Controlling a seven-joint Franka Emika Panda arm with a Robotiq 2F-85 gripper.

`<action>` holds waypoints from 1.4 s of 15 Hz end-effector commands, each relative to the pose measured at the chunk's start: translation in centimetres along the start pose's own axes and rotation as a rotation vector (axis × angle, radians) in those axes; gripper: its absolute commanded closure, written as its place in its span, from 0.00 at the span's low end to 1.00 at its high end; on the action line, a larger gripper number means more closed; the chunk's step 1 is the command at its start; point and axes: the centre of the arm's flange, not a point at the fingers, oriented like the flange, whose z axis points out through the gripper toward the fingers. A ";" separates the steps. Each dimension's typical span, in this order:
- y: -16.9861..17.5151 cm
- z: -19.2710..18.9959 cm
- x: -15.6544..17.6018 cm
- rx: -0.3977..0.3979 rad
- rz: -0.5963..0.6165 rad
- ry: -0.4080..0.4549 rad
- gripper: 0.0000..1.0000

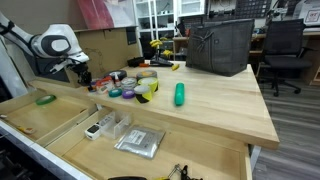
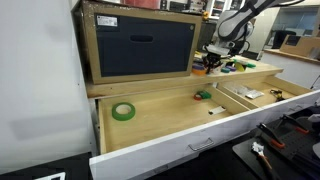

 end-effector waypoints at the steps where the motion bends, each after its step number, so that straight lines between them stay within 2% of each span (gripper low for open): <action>1: -0.8 -0.2 0.3 -0.013 0.021 0.003 1.00; 10: -1.0 -0.8 0.5 -0.001 0.026 0.001 1.00; 21: -2.9 1.9 0.5 -0.015 0.002 0.044 1.00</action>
